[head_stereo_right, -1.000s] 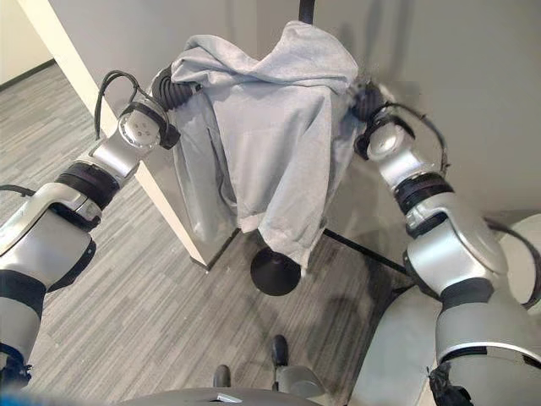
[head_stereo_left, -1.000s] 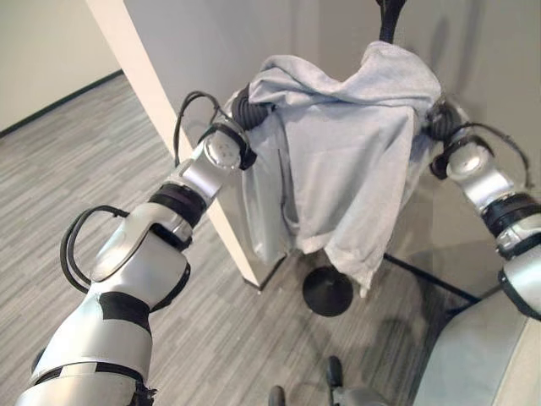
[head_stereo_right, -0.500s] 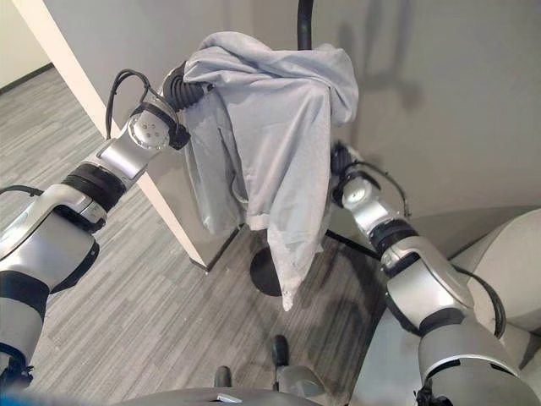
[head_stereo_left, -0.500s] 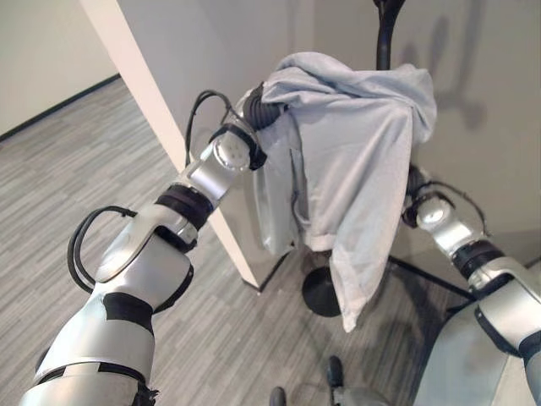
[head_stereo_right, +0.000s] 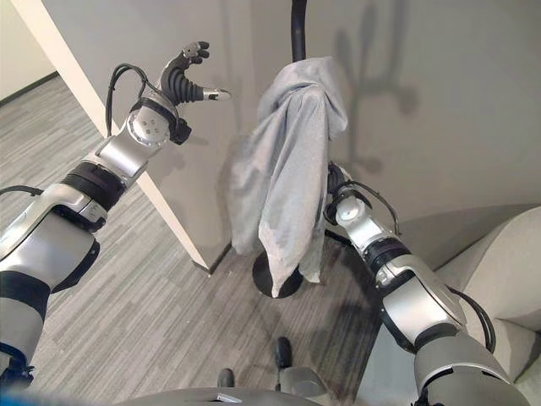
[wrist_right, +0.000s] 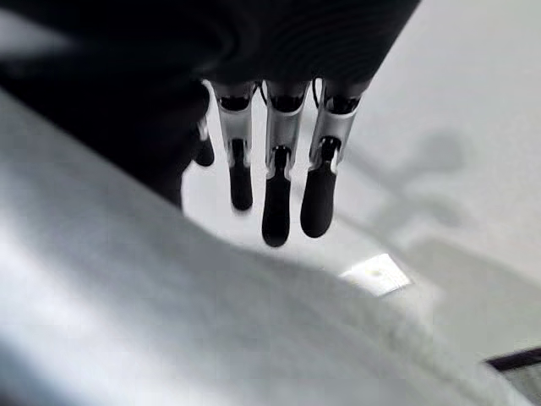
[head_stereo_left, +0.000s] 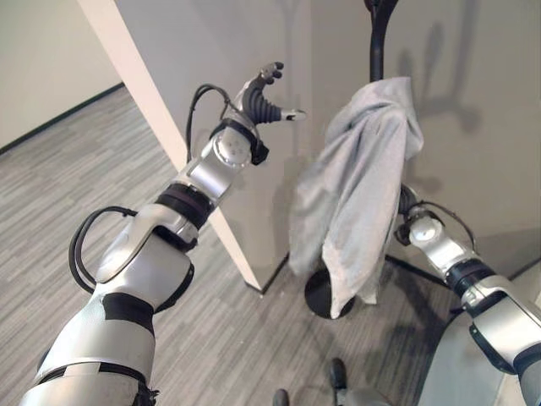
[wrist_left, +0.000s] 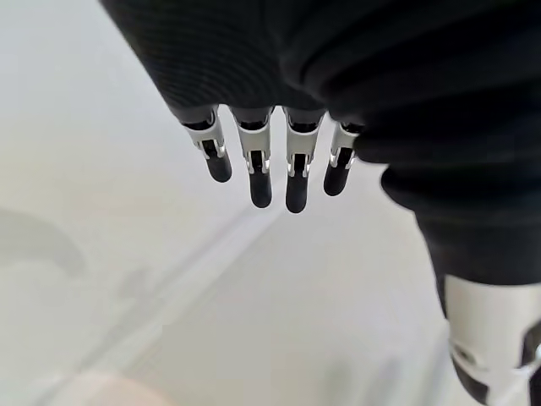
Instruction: Hang the clothes on the sofa on the clothes rack.
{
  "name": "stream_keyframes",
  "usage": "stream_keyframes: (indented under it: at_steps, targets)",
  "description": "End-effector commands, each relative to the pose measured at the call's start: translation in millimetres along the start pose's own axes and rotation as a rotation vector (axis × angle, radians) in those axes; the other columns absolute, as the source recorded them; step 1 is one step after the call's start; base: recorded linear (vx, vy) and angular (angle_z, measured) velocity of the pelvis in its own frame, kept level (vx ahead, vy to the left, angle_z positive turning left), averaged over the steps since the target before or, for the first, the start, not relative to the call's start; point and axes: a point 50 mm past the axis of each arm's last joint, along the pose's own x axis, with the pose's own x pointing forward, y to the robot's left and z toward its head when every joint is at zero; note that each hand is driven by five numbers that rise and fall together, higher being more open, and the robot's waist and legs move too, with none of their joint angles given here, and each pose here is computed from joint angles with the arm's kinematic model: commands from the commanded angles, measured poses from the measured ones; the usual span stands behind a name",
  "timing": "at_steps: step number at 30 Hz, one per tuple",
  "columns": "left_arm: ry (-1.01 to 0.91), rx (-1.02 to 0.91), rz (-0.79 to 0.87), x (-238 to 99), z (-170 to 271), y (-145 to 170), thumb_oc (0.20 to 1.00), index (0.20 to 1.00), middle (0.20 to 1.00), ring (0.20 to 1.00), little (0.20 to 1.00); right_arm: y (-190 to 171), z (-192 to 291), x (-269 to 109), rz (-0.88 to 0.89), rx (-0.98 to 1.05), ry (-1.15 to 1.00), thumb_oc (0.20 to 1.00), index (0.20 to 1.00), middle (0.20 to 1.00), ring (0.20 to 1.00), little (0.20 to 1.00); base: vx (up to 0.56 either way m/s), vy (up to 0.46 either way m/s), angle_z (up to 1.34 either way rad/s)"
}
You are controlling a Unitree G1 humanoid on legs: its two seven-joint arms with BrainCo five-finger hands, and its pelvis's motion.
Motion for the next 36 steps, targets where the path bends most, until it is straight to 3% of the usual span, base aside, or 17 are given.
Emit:
stream_keyframes:
  at_steps: [1, 4, 10, 18, 21, 22, 25, 29, 31, 35, 36]
  targets:
    - [-0.012, 0.007, 0.098, 2.8, -0.4, 24.6, 1.000, 1.000, 1.000, 1.000, 1.000, -48.0, 16.3, 3.5, -0.182, 0.022, -0.108, 1.000, 1.000, 1.000, 1.000, 1.000, 0.00, 0.000, 0.00]
    - [0.005, -0.011, 0.101, -2.1, -8.3, 23.4, 1.000, 1.000, 1.000, 1.000, 1.000, -57.1, 22.1, -0.2, -0.226, 0.060, -0.150, 1.000, 1.000, 1.000, 1.000, 1.000, 0.00, 0.000, 0.00]
    - [0.090, -0.067, 0.134, -38.8, -55.1, 29.0, 1.000, 1.000, 1.000, 1.000, 1.000, -104.5, 11.2, -42.6, -0.426, 0.127, -0.268, 1.000, 1.000, 1.000, 1.000, 1.000, 0.01, -0.002, 0.00]
    - [0.189, -0.133, 0.164, -99.6, -102.8, 30.3, 1.000, 1.000, 1.000, 1.000, 1.000, -119.8, -41.7, -97.9, -0.529, 0.055, -0.168, 1.000, 1.000, 1.000, 1.000, 1.000, 0.00, -0.001, 0.00]
    - [0.305, -0.200, 0.181, -149.6, -134.0, 21.4, 1.000, 1.000, 1.000, 1.000, 1.000, -99.8, -74.6, -123.7, -0.501, 0.166, -0.060, 1.000, 1.000, 1.000, 1.000, 1.000, 0.00, 0.000, 0.00]
    - [0.308, -0.201, 0.180, -150.8, -134.5, 21.2, 1.000, 1.000, 1.000, 1.000, 1.000, -99.2, -74.8, -124.2, -0.498, 0.166, -0.058, 1.000, 1.000, 1.000, 1.000, 1.000, 0.05, 0.003, -0.02]
    - [0.445, -0.248, 0.147, -198.9, -159.8, 4.8, 1.000, 1.000, 1.000, 1.000, 1.000, -65.3, -107.9, -143.7, -0.378, 0.221, 0.090, 1.000, 1.000, 1.000, 1.000, 1.000, 0.03, 0.008, 0.00]
    - [0.771, -0.257, 0.007, -287.7, -202.8, -38.0, 1.000, 1.000, 1.000, 1.000, 1.000, 15.5, -168.7, -181.4, -0.072, 0.334, 0.419, 1.000, 1.000, 1.000, 1.000, 1.000, 0.00, 0.019, 0.00]
    - [0.816, -0.255, -0.007, -299.7, -207.4, -43.1, 1.000, 1.000, 1.000, 1.000, 1.000, 27.1, -174.9, -186.5, -0.022, 0.351, 0.458, 1.000, 1.000, 1.000, 1.000, 1.000, 0.00, 0.000, 0.00]
    - [1.082, -0.268, -0.158, -363.7, -224.3, -88.8, 1.000, 1.000, 1.000, 1.000, 1.000, 94.8, -213.9, -243.1, 0.253, 0.377, 0.784, 1.000, 1.000, 1.000, 1.000, 1.000, -0.02, 0.037, 0.02]
    - [1.081, -0.269, -0.157, -363.5, -224.4, -88.9, 1.000, 1.000, 1.000, 1.000, 1.000, 94.8, -213.9, -242.9, 0.253, 0.377, 0.784, 1.000, 1.000, 1.000, 1.000, 1.000, -0.03, 0.036, 0.01]
